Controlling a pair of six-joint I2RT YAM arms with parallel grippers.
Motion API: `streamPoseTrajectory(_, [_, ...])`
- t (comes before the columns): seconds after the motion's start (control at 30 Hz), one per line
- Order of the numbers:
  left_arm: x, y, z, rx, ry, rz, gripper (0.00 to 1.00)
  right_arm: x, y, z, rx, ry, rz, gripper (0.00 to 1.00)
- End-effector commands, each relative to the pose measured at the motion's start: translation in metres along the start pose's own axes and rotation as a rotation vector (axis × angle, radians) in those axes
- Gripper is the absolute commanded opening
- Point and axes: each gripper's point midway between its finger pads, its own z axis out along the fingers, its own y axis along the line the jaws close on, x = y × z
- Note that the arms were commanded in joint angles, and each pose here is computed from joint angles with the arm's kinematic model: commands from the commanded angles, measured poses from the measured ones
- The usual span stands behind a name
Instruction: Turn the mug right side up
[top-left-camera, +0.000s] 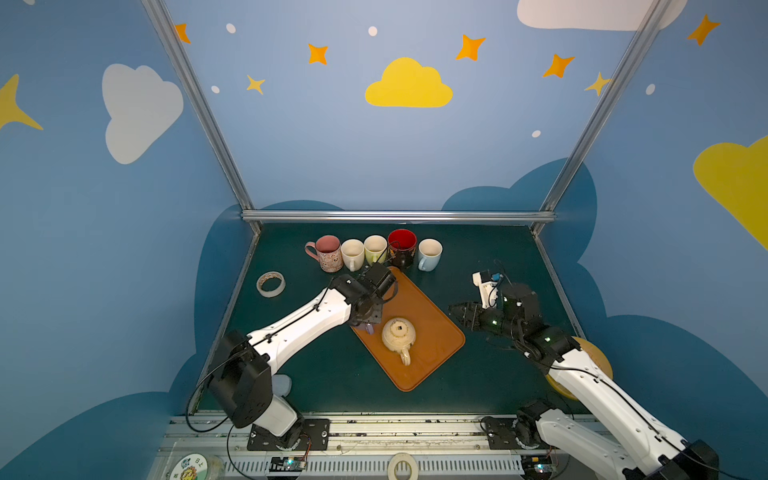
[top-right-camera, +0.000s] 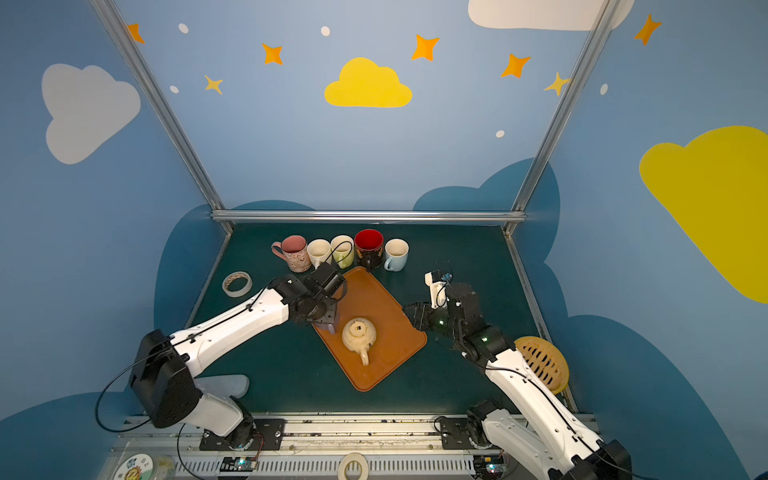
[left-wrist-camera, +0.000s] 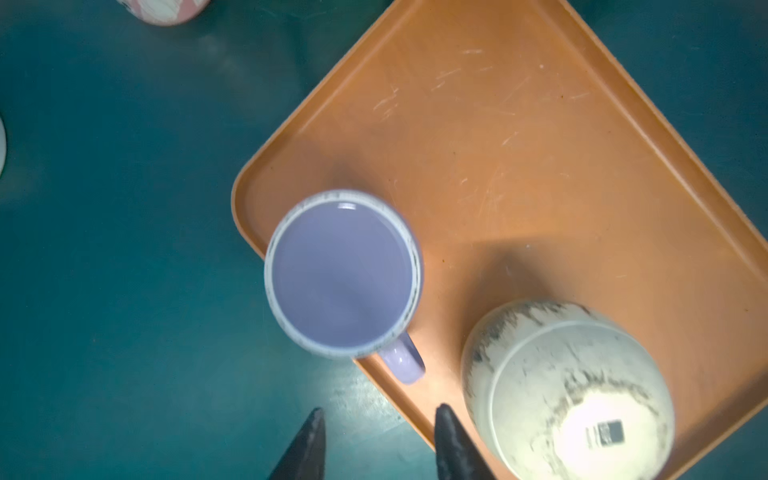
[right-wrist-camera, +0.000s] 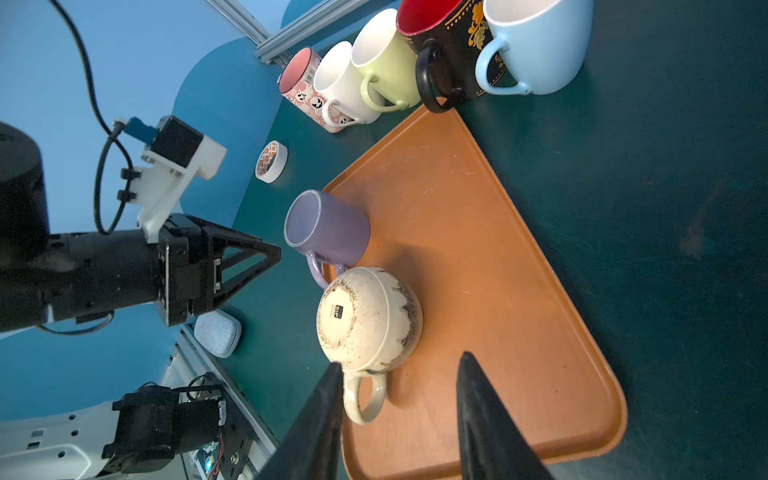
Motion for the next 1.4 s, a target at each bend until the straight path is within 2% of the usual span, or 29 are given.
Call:
streamPoseTrajectory(0.0, [-0.006, 0.001, 0.000, -0.012, -0.091, -0.128, 0.45, -0.007, 0.009, -0.004, -0.011, -0.001, -0.029, 0.40])
streamPoseTrajectory(0.2, [0.001, 0.002, 0.019, -0.049, -0.080, -0.225, 0.48, -0.004, 0.003, -0.004, 0.008, -0.002, -0.025, 0.41])
streamPoseTrajectory(0.3, [0.001, 0.006, 0.029, -0.110, -0.065, -0.257, 0.47, -0.002, 0.003, -0.003, 0.007, -0.001, -0.021, 0.41])
streamPoseTrajectory(0.63, [0.005, 0.003, 0.066, -0.152, 0.021, -0.299, 0.47, 0.000, 0.002, -0.003, 0.001, -0.001, -0.021, 0.42])
streamPoseTrajectory(0.9, [0.015, 0.020, 0.080, -0.173, 0.066, -0.318, 0.36, 0.003, 0.002, 0.002, -0.011, 0.013, -0.016, 0.42])
streamPoseTrajectory(1.17, [0.017, 0.020, 0.082, -0.155, 0.083, -0.306, 0.34, 0.002, 0.002, 0.004, -0.013, 0.014, -0.008, 0.42])
streamPoseTrajectory(1.37, [0.011, 0.021, 0.083, -0.159, 0.079, -0.303, 0.26, 0.002, 0.002, 0.002, -0.008, 0.013, -0.012, 0.43])
